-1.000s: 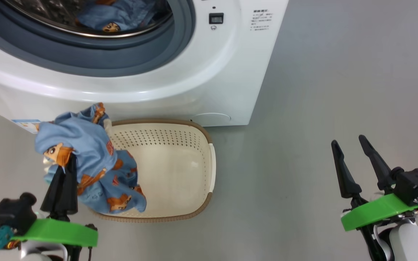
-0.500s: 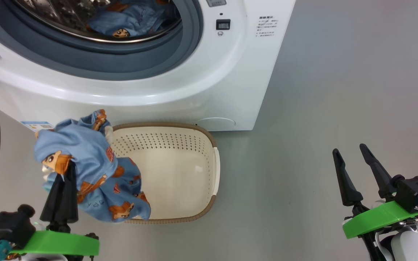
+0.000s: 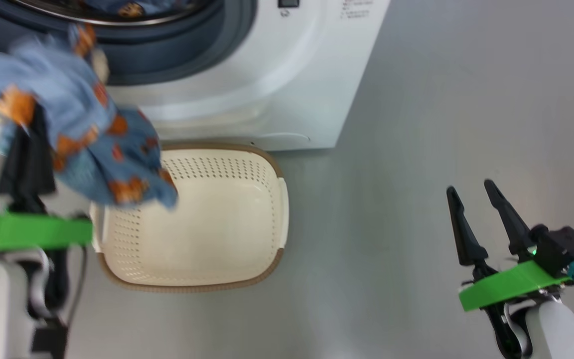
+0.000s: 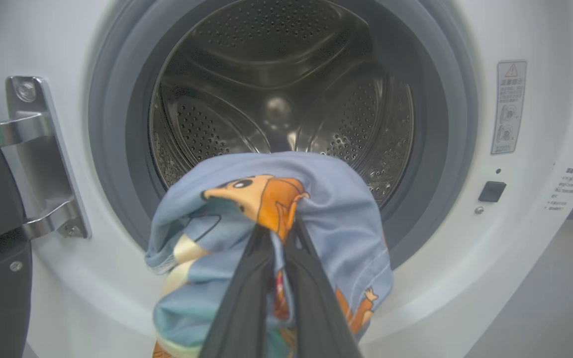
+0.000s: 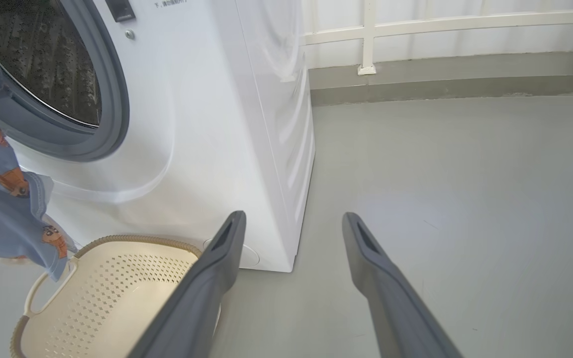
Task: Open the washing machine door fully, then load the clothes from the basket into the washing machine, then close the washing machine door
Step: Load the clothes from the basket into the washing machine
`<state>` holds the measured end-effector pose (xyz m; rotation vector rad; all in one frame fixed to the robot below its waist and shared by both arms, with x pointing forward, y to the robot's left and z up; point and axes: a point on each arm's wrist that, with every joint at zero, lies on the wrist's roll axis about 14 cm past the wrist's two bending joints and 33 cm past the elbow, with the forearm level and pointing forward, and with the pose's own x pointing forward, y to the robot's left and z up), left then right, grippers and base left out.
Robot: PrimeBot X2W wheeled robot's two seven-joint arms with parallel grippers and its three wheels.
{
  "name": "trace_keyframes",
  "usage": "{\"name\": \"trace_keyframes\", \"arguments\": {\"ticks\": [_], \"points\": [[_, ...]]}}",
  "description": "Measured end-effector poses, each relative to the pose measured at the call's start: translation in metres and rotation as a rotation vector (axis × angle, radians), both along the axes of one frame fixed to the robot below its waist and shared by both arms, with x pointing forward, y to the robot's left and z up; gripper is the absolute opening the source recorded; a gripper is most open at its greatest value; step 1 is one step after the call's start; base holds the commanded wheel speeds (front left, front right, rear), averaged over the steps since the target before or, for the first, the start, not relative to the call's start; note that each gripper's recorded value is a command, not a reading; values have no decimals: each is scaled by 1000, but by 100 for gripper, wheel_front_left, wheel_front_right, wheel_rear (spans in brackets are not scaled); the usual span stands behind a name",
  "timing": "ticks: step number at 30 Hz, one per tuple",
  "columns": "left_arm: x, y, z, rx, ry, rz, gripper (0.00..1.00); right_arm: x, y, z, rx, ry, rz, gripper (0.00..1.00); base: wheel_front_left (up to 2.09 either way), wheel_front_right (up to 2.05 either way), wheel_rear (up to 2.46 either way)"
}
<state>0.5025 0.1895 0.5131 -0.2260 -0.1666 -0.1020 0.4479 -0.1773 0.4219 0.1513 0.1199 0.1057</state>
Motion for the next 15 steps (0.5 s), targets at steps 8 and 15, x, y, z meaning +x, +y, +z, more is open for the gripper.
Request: {"name": "trace_keyframes", "arguments": {"ticks": [8,15], "points": [[76,-2,-1,33,-18,-27,0,9,-8,-14,8,23,-41,100,0,0,0],[126,-13,-36,38,74,-55,0,13,-15,-27,5,49,-67,100,0,0,0]]}}
